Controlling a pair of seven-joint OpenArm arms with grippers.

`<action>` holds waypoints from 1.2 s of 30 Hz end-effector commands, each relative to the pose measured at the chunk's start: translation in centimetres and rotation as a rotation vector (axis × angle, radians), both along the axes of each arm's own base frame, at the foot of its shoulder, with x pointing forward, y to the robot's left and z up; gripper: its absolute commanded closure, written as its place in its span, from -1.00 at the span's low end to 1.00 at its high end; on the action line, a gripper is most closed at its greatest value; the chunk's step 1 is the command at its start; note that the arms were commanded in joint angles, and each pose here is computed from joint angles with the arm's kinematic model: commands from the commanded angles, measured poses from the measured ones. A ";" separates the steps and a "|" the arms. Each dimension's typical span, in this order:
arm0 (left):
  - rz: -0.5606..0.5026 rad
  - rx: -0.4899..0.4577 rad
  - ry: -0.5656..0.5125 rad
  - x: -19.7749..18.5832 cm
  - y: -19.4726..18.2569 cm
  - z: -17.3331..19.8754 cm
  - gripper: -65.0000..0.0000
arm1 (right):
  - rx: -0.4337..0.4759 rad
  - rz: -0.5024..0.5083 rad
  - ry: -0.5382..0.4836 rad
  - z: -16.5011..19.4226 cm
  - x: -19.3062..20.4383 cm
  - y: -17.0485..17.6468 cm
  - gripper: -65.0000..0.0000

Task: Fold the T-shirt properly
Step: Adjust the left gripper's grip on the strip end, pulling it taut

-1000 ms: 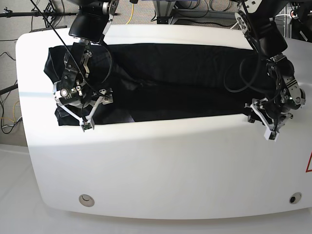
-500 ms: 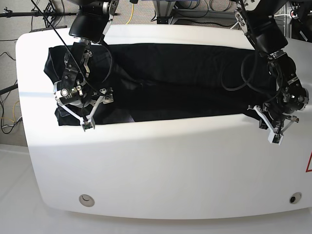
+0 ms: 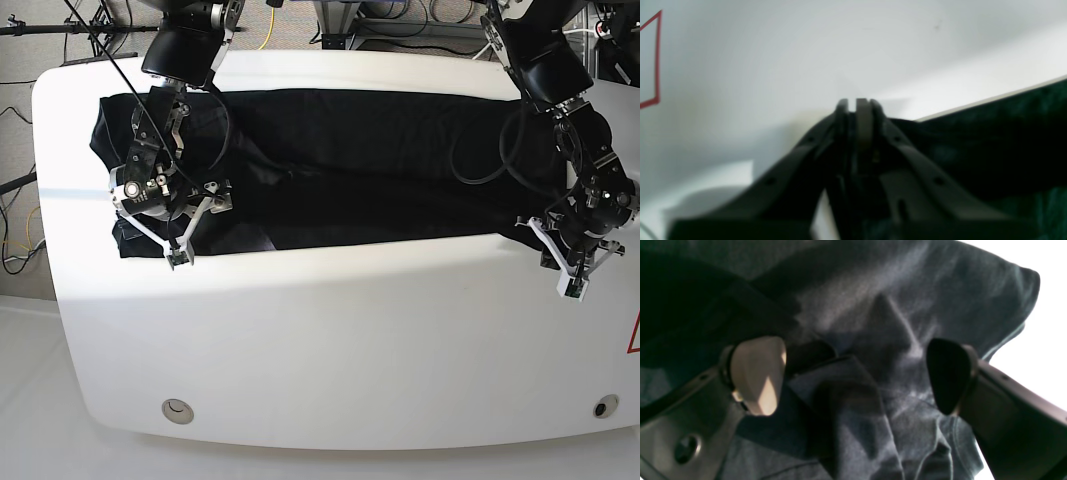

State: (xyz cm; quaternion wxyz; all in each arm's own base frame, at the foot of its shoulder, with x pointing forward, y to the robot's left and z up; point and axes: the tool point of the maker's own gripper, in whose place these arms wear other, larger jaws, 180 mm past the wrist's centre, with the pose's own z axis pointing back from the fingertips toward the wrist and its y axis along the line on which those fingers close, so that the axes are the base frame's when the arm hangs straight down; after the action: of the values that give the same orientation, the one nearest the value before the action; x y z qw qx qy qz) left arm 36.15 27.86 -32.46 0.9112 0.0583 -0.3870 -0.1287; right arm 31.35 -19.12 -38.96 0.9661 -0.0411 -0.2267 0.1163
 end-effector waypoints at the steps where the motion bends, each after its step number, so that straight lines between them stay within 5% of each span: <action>1: -0.013 0.027 -0.082 1.2 0.3 2.8 0.36 | -0.006 0.006 -0.061 1.6 1.4 -0.1 -1.00; 7: -0.011 0.090 -0.080 0.4 0.5 3.9 -0.37 | -0.006 0.013 -0.070 1.9 1.8 0.0 -1.00; 9: -0.010 0.112 -0.089 0.1 0.6 4.6 -0.35 | -0.007 0.012 -0.072 2.0 1.8 0.0 -1.00; 25: -0.051 0.224 -0.040 -4.4 1.7 3.7 0.02 | -0.013 0.037 -0.073 1.9 2.3 0.4 -1.00; 33: -0.041 0.251 -0.004 -5.3 1.8 2.7 0.98 | -0.045 0.063 -0.090 2.4 2.8 -1.2 -1.00; 36: -0.036 0.220 0.014 -5.1 2.0 1.7 1.00 | -0.052 0.052 -0.079 2.3 2.4 -1.8 -1.00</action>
State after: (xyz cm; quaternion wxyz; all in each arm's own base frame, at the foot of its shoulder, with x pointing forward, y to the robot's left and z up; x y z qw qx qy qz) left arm 30.18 29.26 -31.31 0.9035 0.1500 -0.3522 -0.1924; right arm 33.02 -20.71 -37.75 0.9557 -0.0645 -0.2437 0.1521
